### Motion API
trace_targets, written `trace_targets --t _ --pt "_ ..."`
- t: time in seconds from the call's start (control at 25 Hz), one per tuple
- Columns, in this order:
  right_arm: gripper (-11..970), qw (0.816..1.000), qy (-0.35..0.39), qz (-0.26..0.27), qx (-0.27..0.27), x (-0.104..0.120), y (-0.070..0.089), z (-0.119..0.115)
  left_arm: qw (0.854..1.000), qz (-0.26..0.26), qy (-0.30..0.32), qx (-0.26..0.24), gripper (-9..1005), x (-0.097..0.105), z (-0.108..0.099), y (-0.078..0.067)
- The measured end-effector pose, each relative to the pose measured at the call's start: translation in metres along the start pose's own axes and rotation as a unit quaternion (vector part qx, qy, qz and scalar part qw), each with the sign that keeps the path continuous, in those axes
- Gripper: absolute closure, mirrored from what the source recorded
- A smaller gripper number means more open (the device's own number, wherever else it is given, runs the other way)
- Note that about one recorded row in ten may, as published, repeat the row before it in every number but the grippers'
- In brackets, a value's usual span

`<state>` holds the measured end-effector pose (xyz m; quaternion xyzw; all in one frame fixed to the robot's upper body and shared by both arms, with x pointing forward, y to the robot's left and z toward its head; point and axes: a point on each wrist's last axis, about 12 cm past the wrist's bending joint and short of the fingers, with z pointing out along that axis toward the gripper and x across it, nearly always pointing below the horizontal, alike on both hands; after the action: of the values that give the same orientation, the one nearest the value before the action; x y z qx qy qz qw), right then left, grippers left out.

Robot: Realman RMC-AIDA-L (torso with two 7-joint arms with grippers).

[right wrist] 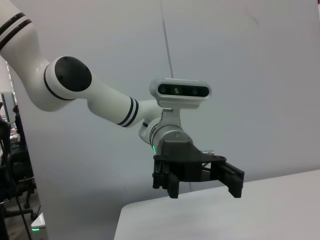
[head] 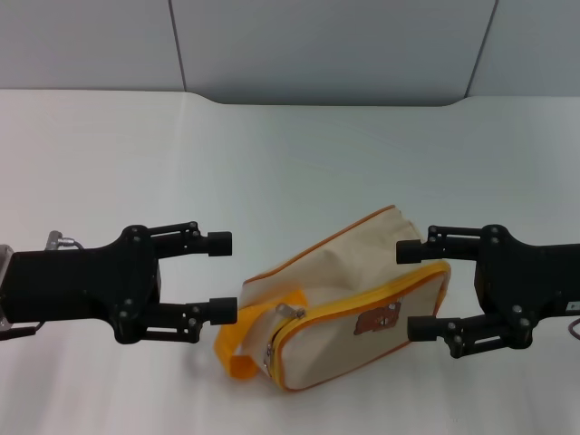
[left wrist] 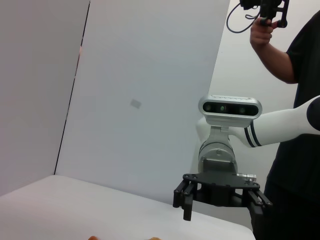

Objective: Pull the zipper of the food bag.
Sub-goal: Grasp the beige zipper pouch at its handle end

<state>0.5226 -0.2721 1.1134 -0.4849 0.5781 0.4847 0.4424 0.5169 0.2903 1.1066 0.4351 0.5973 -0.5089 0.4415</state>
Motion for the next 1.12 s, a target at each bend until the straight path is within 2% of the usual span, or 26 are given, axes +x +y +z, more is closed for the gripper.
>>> trace_targets --t 0.6,0.72,0.88,1.12 --pt "123 1.0 0.001 -0.001 0.001 0.0 0.0 0.0 1.0 -0.002 -0.001 -0.002 171 0.004 -0.002 -0.003" --pt "123 1.0 -0.001 -0.001 -0.001 0.001 0.001 0.002 0.999 0.0 0.013 -0.032 171 0.007 -0.001 0.003" --pt "124 1.0 -0.003 0.0 -0.004 0.001 0.001 0.003 0.992 -0.017 0.066 -0.102 171 0.019 0.0 0.02" --pt "123 1.0 -0.003 0.002 -0.001 0.002 0.002 0.003 0.986 -0.027 0.115 -0.12 172 0.029 0.011 0.029"
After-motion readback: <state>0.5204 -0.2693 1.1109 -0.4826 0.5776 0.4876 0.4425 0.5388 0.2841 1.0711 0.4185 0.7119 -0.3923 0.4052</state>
